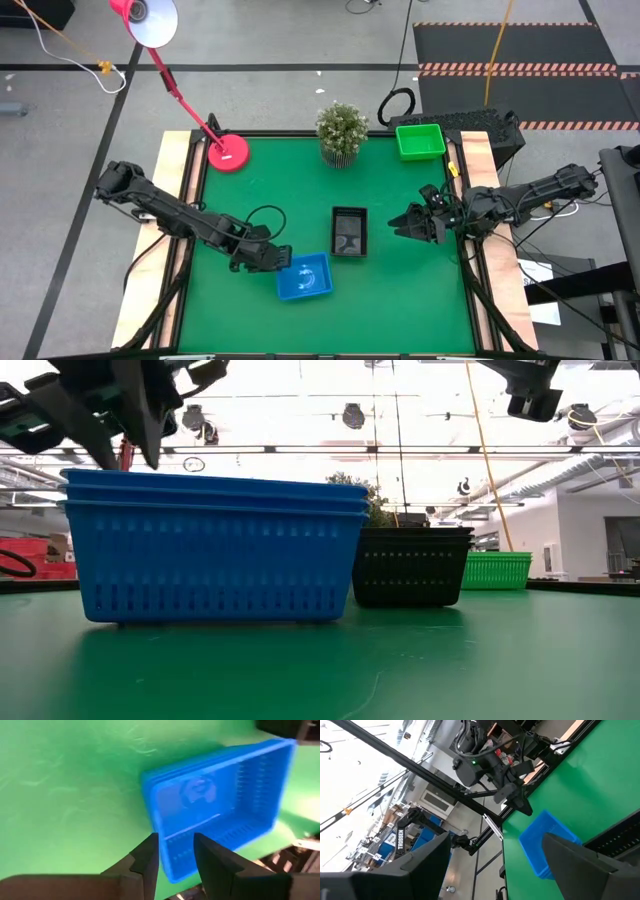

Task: Stack baskets by color
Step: Stack the right blue bin on the left stacked blue bins

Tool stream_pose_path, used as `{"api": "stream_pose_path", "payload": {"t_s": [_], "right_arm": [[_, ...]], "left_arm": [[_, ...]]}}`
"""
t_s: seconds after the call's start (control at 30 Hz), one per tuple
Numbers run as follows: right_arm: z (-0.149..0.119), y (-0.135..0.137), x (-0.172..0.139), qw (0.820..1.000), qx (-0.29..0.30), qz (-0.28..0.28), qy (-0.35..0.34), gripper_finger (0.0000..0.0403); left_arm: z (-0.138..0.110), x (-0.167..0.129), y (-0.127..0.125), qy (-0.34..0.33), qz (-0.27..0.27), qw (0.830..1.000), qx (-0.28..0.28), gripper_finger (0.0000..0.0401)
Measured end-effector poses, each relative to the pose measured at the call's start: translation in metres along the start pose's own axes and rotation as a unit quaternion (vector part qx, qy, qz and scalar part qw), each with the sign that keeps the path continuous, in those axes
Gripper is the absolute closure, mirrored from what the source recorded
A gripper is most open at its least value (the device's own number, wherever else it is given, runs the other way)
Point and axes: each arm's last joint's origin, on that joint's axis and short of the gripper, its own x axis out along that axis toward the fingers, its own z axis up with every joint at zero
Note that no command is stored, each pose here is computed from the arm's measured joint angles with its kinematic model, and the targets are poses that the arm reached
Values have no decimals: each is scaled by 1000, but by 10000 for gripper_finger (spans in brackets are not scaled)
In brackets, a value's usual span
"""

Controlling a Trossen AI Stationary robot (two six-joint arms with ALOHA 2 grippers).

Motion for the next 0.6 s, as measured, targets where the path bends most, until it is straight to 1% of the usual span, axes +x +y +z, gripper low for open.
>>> {"api": "stream_pose_path", "payload": {"t_s": [0.17, 0.27, 0.33, 0.37, 0.43, 0.5, 0.53, 0.6], "right_arm": [[0, 0, 0, 1000, -1, 0, 0, 99], [0, 0, 0, 1000, -13, 1, 0, 99], [1, 1, 0, 1000, -30, 6, -2, 104], [1, 2, -1, 999, -39, 8, -4, 109], [2, 3, -2, 998, -56, 14, -9, 121], [3, 4, -3, 997, -79, 20, -13, 137], [3, 5, -3, 995, -92, 21, -14, 147], [4, 5, -5, 992, -121, 24, -18, 169]], "left_arm": [[3, -1, -2, -5, -4, 999, 43, 286], [3, -4, -9, -31, -49, 995, 76, 300], [1, -9, -16, -60, -88, 988, 109, 314], [-2, -12, -22, -77, -113, 982, 133, 322], [-8, -19, -30, -111, -148, 963, 194, 341], [-17, -27, -42, -127, -198, 938, 256, 361], [-22, -30, -47, -126, -230, 922, 284, 372], [-32, -32, -54, -118, -274, 895, 333, 391]]}}
